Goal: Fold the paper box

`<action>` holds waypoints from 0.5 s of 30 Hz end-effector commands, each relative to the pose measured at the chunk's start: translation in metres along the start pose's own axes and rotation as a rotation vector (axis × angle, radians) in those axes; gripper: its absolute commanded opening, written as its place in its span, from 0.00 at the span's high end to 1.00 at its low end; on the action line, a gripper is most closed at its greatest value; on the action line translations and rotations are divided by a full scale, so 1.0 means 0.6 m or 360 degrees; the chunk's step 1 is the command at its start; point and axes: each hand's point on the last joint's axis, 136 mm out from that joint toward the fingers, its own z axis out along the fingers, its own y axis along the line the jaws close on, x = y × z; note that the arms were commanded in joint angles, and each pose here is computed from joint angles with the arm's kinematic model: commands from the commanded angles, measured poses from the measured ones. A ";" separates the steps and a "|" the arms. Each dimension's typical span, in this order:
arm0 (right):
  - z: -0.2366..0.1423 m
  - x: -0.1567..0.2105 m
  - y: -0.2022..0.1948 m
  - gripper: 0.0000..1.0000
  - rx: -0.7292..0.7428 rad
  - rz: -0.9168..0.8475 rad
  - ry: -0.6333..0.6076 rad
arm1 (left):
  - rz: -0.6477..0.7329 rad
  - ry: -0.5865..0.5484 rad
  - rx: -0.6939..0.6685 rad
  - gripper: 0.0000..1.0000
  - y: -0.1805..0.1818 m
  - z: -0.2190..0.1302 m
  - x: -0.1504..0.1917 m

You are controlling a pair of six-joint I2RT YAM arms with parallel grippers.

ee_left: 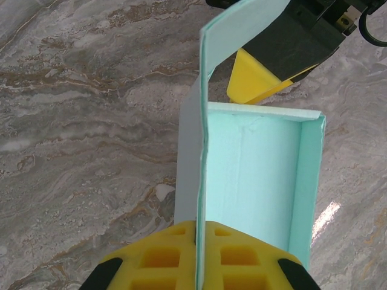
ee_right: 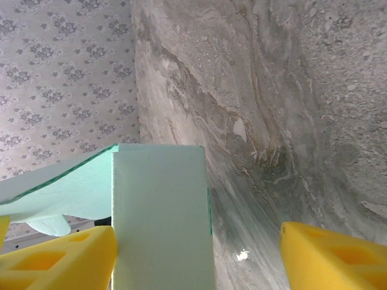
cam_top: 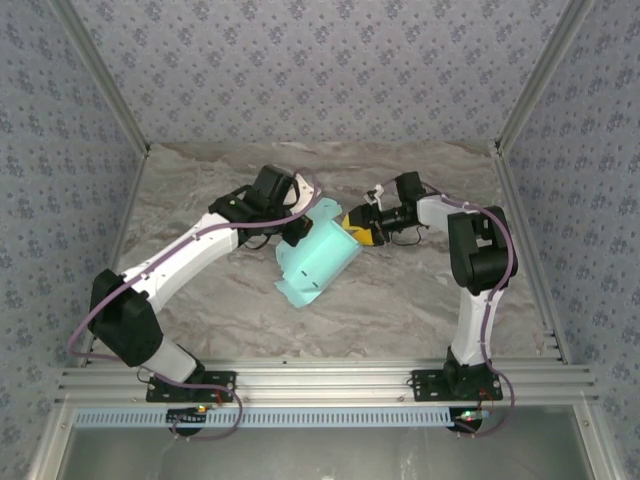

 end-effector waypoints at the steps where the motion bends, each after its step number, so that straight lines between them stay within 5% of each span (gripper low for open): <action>1: 0.014 0.017 0.024 0.25 -0.0099 0.0042 0.0098 | 0.0028 -0.0177 0.0036 1.00 -0.007 -0.013 -0.046; 15: 0.023 0.035 0.010 0.20 -0.0050 0.0127 0.0164 | 0.0020 -0.0134 0.0012 1.00 0.000 0.001 -0.040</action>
